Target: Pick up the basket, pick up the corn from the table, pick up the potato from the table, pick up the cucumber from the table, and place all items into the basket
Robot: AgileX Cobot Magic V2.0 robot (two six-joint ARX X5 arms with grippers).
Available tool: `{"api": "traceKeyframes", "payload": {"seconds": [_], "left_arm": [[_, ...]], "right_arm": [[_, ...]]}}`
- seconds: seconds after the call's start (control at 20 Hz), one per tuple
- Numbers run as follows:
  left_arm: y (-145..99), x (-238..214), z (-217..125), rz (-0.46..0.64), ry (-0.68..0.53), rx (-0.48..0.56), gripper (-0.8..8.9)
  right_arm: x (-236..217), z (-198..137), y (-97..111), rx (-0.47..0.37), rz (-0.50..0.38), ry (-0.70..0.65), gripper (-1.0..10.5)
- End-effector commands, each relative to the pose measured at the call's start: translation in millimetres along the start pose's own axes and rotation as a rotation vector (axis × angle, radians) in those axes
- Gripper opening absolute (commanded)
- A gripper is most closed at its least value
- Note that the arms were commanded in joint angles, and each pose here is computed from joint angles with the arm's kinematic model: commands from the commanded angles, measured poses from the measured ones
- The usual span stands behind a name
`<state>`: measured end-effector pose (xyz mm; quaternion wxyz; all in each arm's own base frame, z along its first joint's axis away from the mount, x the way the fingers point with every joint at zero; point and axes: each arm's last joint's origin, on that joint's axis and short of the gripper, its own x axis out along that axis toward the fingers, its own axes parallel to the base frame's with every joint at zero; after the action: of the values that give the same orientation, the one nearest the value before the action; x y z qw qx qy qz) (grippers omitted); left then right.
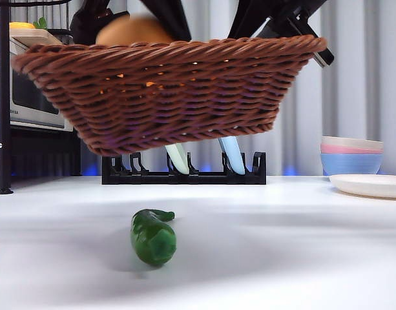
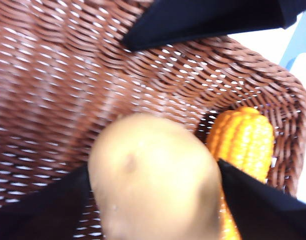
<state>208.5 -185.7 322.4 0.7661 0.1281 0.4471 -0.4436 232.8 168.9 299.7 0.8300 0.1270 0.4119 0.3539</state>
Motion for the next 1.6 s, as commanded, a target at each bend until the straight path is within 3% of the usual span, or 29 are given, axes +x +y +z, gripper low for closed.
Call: {"api": "traceKeyframes", "payload": {"seconds": [0.05,0.45,0.65,0.75,0.95,1.1,1.35,1.6], "left_arm": [[-3,-5,-1,-0.007,-0.019,-0.013,5.17],[-29,-84,-28,0.058,-0.201,-0.088,5.12],[-33,-87,-51,0.249,-0.073,-0.273,5.02],[-34,-69,-58,0.281,-0.039,-0.323,5.02],[-30,-8,-75,0.243,-0.067,-0.442,5.02],[-19,40,-83,0.244,-0.043,-0.526,5.01],[4,103,-71,0.228,0.003,-0.572,4.98],[24,141,-81,0.279,0.108,-0.621,4.94]], "right_arm": [[-4,6,-3,0.001,0.010,-0.045,-0.1],[-26,26,-49,0.098,-0.100,-0.172,-0.1],[-46,34,-80,0.167,-0.182,-0.244,-0.1],[-55,36,-93,0.192,-0.213,-0.274,-0.1],[-72,41,-114,0.227,-0.265,-0.344,-0.1],[-81,41,-123,0.235,-0.255,-0.361,-0.1],[-87,41,-129,0.236,-0.250,-0.367,-0.1],[-88,41,-131,0.226,-0.255,-0.367,-0.1]]}}
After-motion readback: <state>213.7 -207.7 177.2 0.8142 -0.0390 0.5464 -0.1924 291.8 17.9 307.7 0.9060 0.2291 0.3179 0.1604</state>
